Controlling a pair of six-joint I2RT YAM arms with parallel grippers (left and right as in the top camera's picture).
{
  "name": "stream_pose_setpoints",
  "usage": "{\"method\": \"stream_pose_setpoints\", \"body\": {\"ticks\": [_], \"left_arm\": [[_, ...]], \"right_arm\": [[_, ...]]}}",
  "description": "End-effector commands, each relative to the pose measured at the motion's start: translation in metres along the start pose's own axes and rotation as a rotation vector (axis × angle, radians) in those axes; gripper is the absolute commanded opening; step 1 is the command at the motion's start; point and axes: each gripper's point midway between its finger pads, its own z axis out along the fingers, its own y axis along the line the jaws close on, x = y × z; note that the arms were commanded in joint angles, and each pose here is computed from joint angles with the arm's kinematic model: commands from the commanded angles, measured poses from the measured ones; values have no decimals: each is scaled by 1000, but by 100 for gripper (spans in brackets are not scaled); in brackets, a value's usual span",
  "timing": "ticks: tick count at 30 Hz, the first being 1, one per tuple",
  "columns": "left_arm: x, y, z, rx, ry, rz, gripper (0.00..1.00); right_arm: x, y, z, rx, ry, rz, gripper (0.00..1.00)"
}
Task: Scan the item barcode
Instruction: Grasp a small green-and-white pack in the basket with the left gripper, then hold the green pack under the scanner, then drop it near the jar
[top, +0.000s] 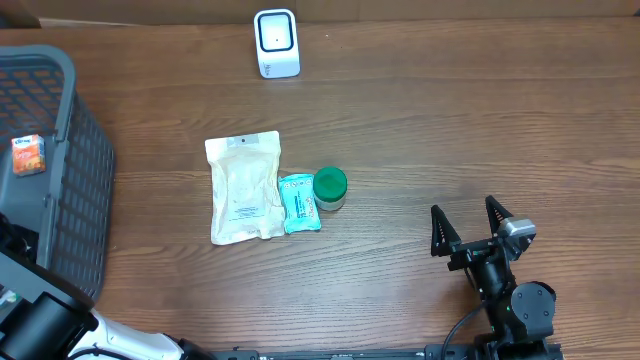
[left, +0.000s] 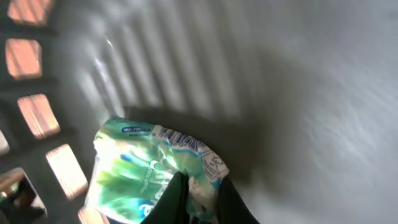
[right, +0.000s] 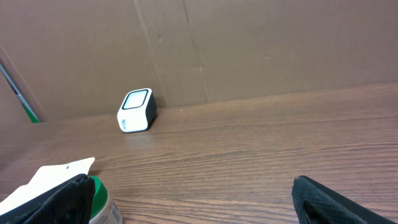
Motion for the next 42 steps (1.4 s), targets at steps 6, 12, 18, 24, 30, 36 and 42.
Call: {"method": "stream_pose_setpoints", "body": {"ticks": [6,12,18,24,30,36,42], "left_arm": [[-66,-61,-166,461,-207,15,4],[-58,-80,-335,737,-490,112,4],[34,-115,-419,863,-578,369,4],[158,-190,-396,784,-395,744,4],[252,-263,-342,643,-314,1038,4],[329,-318,-279,528,-236,1234,4],[375,-342,-222,427,-117,1290,4]], "right_arm": [[2,-3,0,13,-4,-4,100],[2,-3,0,13,-4,-4,100],[2,-3,0,12,-4,-4,100],[2,-3,0,12,-4,-4,100],[2,-3,0,12,-4,-4,100],[2,-3,0,13,-4,-4,100],[2,-3,0,13,-4,-4,100]]}}
